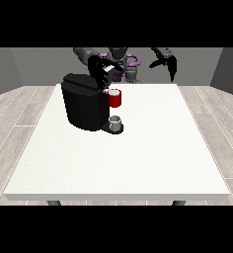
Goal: Insert the coffee pod into the coffee machine and close the lid
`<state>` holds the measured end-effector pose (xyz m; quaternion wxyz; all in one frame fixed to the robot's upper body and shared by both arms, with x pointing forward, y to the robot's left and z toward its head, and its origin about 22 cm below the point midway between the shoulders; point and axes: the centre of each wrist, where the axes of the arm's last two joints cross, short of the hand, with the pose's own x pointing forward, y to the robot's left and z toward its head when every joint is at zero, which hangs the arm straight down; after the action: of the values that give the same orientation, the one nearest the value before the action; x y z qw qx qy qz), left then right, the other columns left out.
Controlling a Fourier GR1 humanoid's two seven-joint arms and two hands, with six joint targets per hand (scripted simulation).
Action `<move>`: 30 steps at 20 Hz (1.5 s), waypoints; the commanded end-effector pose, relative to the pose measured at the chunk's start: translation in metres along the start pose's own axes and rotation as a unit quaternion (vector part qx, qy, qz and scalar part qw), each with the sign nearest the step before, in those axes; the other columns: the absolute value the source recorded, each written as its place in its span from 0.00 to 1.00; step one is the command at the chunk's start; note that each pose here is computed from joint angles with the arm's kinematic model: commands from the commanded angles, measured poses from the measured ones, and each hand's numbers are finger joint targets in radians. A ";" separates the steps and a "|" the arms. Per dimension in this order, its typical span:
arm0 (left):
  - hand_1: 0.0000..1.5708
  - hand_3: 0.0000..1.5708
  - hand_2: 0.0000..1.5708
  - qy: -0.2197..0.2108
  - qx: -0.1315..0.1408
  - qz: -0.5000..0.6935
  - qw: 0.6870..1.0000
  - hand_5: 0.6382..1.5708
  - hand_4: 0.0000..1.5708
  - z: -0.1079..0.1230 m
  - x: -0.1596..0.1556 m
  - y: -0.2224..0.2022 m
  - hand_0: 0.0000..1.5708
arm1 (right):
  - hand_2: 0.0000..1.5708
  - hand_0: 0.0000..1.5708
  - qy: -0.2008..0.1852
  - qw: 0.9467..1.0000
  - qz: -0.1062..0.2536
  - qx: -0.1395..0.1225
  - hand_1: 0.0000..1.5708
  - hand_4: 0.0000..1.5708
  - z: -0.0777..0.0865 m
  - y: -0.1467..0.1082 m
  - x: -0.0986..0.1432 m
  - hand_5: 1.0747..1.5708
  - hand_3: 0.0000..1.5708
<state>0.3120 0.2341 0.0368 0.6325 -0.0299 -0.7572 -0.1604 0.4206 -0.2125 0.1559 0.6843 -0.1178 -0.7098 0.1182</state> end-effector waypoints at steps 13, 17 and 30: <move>0.00 0.00 0.00 -0.062 -0.062 0.003 0.996 1.00 0.27 -0.033 0.031 -0.026 0.00 | 0.00 0.00 -0.127 0.991 0.039 -0.004 0.00 0.00 0.010 -0.003 0.110 1.00 0.00; 0.00 0.00 0.00 -0.073 -0.075 -0.002 0.995 1.00 0.23 -0.038 0.034 -0.031 0.00 | 0.00 0.00 -0.134 0.990 0.050 -0.015 0.00 0.00 0.019 -0.017 0.126 1.00 0.00; 0.00 0.00 0.00 -0.141 -0.126 -0.024 0.982 1.00 0.20 -0.058 0.075 -0.029 0.00 | 0.00 0.00 -0.197 0.978 0.026 -0.059 0.00 0.03 0.021 -0.037 0.146 1.00 0.00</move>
<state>0.3458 0.1784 0.1037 0.5207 -0.1115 -0.8084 -0.2509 0.3927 -0.2213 0.3041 0.5641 -0.1808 -0.7990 0.1030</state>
